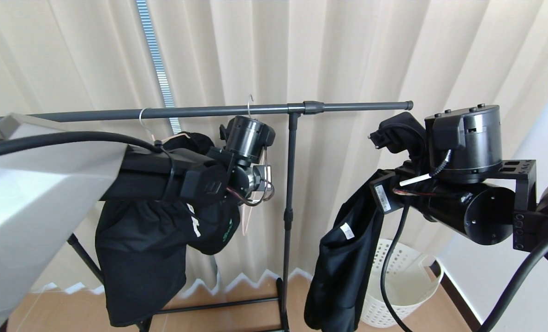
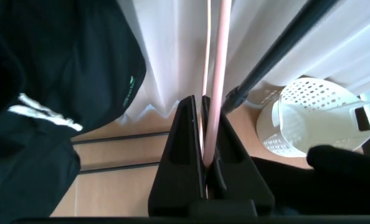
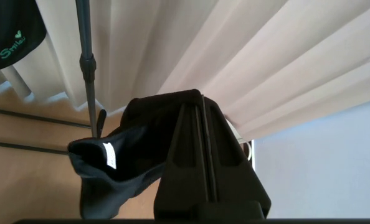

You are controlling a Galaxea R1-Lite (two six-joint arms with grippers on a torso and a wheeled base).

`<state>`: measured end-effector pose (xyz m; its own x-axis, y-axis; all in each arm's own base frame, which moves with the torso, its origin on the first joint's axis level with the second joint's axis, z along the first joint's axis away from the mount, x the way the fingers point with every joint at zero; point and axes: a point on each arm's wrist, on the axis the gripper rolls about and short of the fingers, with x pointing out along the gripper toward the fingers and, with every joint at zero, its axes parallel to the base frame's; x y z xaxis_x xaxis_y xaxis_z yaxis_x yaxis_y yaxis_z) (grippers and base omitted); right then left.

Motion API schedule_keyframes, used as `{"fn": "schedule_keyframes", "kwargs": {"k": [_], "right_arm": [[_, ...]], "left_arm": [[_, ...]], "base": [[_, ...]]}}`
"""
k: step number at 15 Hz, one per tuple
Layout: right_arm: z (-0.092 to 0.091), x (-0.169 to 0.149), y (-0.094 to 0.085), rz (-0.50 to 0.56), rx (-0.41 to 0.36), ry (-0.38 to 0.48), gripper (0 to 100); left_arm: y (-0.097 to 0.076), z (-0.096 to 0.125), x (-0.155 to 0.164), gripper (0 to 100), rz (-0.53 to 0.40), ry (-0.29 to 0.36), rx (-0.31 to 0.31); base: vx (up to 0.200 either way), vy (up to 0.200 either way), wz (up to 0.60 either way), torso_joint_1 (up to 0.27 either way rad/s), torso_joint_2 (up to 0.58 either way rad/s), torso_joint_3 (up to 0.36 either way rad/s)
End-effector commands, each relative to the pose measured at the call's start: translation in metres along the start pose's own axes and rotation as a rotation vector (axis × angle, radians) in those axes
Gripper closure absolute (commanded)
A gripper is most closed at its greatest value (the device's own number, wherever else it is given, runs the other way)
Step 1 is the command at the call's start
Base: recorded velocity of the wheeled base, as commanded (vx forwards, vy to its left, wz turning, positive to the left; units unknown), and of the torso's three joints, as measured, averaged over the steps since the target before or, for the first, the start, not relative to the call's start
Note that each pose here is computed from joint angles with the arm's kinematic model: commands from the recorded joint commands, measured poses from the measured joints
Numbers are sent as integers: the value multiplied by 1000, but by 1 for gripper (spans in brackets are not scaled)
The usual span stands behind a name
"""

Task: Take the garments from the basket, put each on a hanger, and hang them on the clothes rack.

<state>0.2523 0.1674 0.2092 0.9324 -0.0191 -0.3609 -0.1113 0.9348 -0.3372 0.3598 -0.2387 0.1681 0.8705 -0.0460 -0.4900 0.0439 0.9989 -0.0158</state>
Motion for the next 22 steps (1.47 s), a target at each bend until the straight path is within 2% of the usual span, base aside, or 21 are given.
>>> {"fn": "schedule_keyframes", "kwargs": {"k": [1,5,6,7,9,10,11,13,16,17,18,19,20,22], "right_arm": [[0,0,0,1,0,0,100],[-2,-1,1,3,-3,2,100],[-1,-2,1,5,-3,0,100],[-1,-3,1,6,-3,-2,100],[0,-3,1,8,-1,-5,100],[0,-3,1,7,5,-13,100],[1,-3,1,4,13,-25,100],[0,-3,1,1,22,-40,100],[-1,-2,2,1,20,-37,100],[-1,0,3,1,18,-35,100],[1,1,3,-2,20,-38,100],[0,3,3,-3,16,-33,100],[1,3,3,-4,16,-35,100],[0,3,2,-6,14,-34,100]], "left_arm": [[11,8,-42,100,-26,-24,12],[19,-11,-83,100,-60,4,71],[27,-23,-102,100,-78,4,115],[31,-27,-109,100,-87,-2,131],[48,-45,-130,100,-97,-13,197],[59,-58,-138,100,-96,-11,231],[66,-68,-143,100,-95,-5,248],[86,-102,-154,100,-99,7,264],[99,-134,-155,100,-112,-18,286],[100,-139,-157,100,-140,-39,309],[104,-146,-170,100,-226,-68,368],[108,-151,-178,100,-296,-70,389],[109,-151,-181,100,-333,-76,384],[113,-151,-192,100,-493,-86,370]], "base": [[0,0,0,0,0,0],[0,0,0,0,0,0],[0,0,0,0,0,0],[0,0,0,0,0,0],[0,0,0,0,0,0],[0,0,0,0,0,0],[0,0,0,0,0,0],[0,0,0,0,0,0],[0,0,0,0,0,0],[0,0,0,0,0,0],[0,0,0,0,0,0],[0,0,0,0,0,0],[0,0,0,0,0,0],[0,0,0,0,0,0]]}}
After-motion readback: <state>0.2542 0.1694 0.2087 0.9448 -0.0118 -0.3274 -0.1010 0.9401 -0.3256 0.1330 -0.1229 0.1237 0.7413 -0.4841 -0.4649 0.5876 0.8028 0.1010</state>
